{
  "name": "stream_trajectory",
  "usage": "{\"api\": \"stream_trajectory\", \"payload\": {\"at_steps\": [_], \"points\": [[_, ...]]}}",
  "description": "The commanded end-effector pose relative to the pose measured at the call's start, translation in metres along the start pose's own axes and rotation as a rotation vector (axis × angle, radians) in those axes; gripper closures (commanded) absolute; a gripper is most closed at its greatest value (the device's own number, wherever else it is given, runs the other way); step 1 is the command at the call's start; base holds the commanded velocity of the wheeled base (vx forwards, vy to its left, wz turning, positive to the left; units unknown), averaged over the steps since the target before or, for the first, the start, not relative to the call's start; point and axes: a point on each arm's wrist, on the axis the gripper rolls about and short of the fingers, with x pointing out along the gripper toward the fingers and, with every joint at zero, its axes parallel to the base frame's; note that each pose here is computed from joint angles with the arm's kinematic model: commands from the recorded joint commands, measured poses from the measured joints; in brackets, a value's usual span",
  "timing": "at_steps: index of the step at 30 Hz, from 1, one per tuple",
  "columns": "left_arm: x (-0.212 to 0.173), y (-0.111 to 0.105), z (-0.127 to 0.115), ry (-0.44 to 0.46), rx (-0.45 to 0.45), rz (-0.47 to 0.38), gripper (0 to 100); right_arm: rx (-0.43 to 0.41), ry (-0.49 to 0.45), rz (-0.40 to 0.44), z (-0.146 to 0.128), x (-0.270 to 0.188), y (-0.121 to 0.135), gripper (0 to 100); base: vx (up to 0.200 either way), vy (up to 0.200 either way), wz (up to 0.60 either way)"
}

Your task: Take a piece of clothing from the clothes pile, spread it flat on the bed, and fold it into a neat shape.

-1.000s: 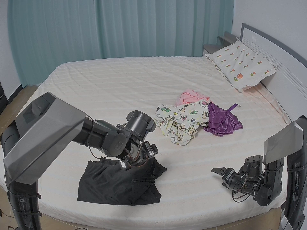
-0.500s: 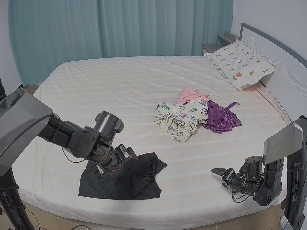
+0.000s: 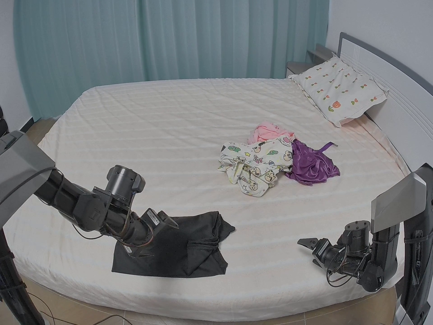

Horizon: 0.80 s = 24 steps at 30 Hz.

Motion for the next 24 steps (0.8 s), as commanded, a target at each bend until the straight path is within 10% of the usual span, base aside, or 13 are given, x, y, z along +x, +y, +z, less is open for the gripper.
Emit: {"api": "stream_trajectory", "payload": {"at_steps": [1,13,24], "points": [[-0.009,0.016,0.010,-0.009,-0.055,-0.016,0,-0.001,-0.005,0.008,0.000,0.001,0.000,0,0.000,0.200,0.00],[-0.009,0.035,0.030,0.015,-0.121,-0.033,0,-0.023,-0.045,0.045,0.006,0.000,0.010,0,0.000,0.200,0.00],[-0.014,0.044,0.046,-0.020,-0.164,-0.055,0,-0.230,-0.092,0.103,-0.020,0.002,0.044,0,0.000,0.200,0.00]]}}
